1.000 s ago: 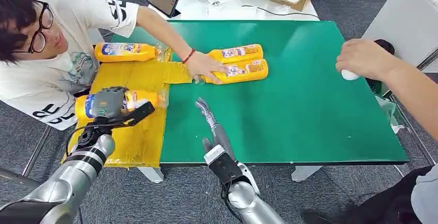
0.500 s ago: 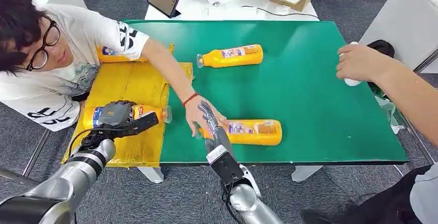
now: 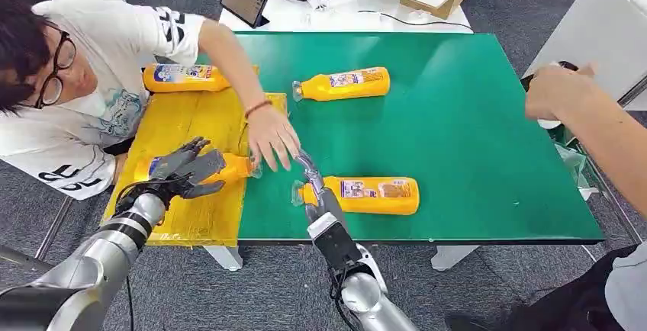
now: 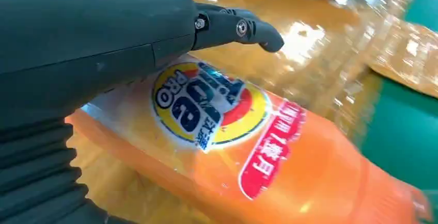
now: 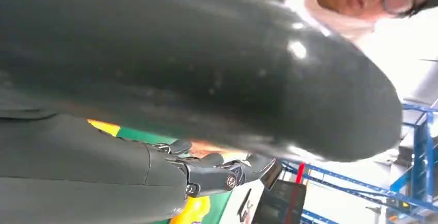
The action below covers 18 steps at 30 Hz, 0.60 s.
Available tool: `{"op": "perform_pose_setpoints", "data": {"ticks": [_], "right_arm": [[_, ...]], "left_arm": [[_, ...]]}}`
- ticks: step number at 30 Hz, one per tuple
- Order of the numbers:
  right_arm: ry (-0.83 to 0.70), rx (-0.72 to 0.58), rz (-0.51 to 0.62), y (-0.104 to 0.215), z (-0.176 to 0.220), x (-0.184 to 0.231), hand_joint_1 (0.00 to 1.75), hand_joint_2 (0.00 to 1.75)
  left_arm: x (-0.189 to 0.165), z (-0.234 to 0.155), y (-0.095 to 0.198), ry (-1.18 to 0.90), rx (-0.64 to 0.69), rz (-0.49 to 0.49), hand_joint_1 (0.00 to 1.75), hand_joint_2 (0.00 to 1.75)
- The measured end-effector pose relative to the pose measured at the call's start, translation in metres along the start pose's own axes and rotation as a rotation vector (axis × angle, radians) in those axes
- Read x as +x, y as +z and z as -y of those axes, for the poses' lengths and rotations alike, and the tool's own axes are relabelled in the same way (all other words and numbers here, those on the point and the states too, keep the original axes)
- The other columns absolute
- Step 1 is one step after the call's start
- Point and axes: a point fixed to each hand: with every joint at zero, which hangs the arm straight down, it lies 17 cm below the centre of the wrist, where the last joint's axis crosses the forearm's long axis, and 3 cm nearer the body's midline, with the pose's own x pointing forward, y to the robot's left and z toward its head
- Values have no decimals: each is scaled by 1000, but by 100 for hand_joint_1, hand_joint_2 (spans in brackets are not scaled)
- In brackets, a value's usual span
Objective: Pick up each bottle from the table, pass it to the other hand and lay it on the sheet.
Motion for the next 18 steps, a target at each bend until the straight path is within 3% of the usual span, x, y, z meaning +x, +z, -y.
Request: {"op": "perform_pose_setpoints", "data": {"ticks": [4,6,9,11,12,13,15,18], "right_arm": [[-5,-10,-17,0,3,-4,0,0],[-10,-8,-26,1,3,-7,0,0],[-13,9,-41,4,-1,-12,0,0],[11,28,-53,7,-4,-17,0,0],[42,38,-56,8,-5,-20,0,0],[82,51,-56,8,-7,-21,0,175],[163,85,-45,8,-12,-24,0,175],[276,114,-32,7,-13,-28,0,175]], "left_arm": [[17,13,3,83,-84,75,0,0],[26,9,3,149,-64,123,0,0],[39,-4,4,255,58,183,0,0],[38,-29,6,341,245,182,0,0],[33,-47,9,341,374,160,0,175],[32,-63,15,286,499,146,0,175],[41,-87,33,172,703,158,0,175],[74,-96,57,99,837,263,0,175]]}}
